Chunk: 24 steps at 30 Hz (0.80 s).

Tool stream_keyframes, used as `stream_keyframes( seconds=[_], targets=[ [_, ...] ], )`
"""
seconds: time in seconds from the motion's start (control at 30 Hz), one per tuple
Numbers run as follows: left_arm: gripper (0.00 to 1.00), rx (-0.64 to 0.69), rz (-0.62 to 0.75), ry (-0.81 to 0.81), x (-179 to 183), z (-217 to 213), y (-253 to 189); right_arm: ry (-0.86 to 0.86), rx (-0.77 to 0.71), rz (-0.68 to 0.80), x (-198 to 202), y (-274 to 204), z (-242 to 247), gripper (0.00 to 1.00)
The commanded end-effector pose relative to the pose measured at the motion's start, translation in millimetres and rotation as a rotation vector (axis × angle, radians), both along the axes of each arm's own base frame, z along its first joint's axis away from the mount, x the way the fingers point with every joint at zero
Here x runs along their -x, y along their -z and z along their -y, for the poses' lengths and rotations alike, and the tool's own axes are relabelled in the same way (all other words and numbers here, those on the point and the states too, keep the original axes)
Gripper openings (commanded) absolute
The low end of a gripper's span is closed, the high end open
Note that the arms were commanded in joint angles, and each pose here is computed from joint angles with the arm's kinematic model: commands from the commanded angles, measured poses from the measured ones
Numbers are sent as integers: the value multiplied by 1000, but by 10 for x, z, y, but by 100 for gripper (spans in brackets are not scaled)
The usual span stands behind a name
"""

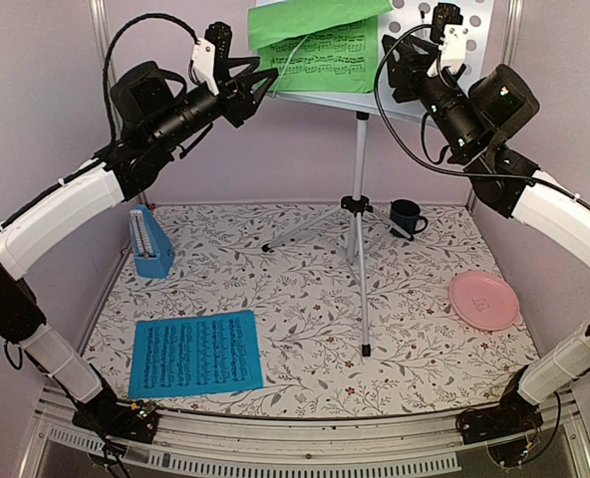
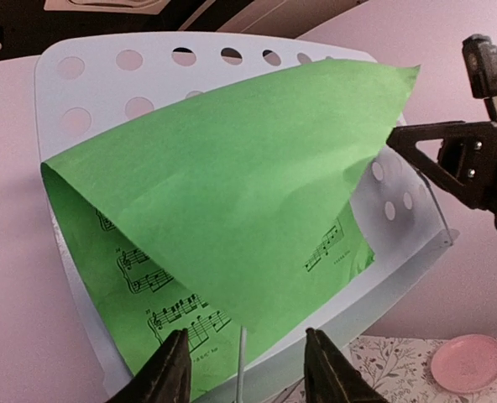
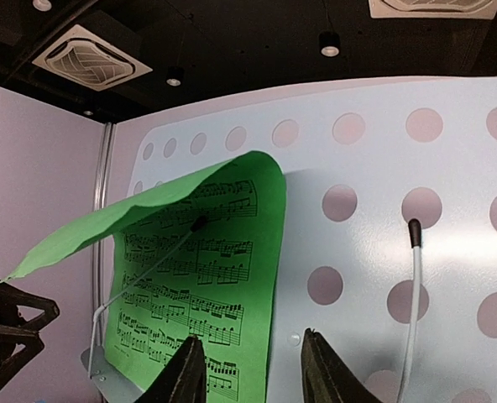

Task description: Set up the instrument practice props

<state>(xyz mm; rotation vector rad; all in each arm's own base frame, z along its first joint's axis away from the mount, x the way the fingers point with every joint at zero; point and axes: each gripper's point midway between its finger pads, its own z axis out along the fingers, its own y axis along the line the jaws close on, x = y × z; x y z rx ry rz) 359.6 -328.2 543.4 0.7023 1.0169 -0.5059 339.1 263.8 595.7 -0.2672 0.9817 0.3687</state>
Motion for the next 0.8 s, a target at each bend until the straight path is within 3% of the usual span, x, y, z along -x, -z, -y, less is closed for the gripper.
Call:
stream_keyframes(
  seconds=[0.0, 0.13, 0.4, 0.5, 0.77],
  targets=[
    [47, 36, 54, -7, 77, 25, -143, -36, -72, -135, -12, 200, -1, 43],
    [48, 38, 59, -5, 65, 86, -156, -33, -108, -208, -68, 341, -23, 45],
    [48, 48, 70, -22, 15, 135, -183, 52, -130, -308, -281, 587, -13, 36],
    [48, 49, 74, -27, 4, 137, -183, 12, -147, -356, -295, 689, -71, 31],
    [49, 56, 84, -45, -44, 148, -217, -20, -150, -422, -354, 875, -174, 31]
  ],
)
